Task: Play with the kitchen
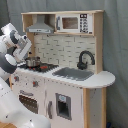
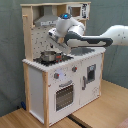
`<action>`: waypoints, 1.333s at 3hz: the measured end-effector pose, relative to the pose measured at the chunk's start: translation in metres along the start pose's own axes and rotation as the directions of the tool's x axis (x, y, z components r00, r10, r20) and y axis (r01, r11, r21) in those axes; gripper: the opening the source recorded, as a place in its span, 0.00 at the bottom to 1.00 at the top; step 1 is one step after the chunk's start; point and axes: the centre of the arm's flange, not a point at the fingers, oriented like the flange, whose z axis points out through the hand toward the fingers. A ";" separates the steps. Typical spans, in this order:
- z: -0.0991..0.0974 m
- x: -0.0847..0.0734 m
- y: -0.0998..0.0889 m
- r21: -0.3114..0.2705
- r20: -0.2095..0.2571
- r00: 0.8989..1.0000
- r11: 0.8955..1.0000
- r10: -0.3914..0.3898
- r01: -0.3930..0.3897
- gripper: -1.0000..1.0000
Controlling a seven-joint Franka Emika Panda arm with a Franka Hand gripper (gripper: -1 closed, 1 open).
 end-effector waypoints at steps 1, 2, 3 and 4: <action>0.011 0.005 -0.006 0.062 0.007 0.998 0.996 -0.063 0.062 1.00; 0.018 0.006 -0.010 0.122 0.033 0.993 0.987 -0.111 0.106 1.00; 0.034 0.006 -0.005 0.172 0.065 0.988 0.977 -0.140 0.127 1.00; 0.046 0.007 -0.009 0.223 0.097 0.982 0.965 -0.162 0.137 1.00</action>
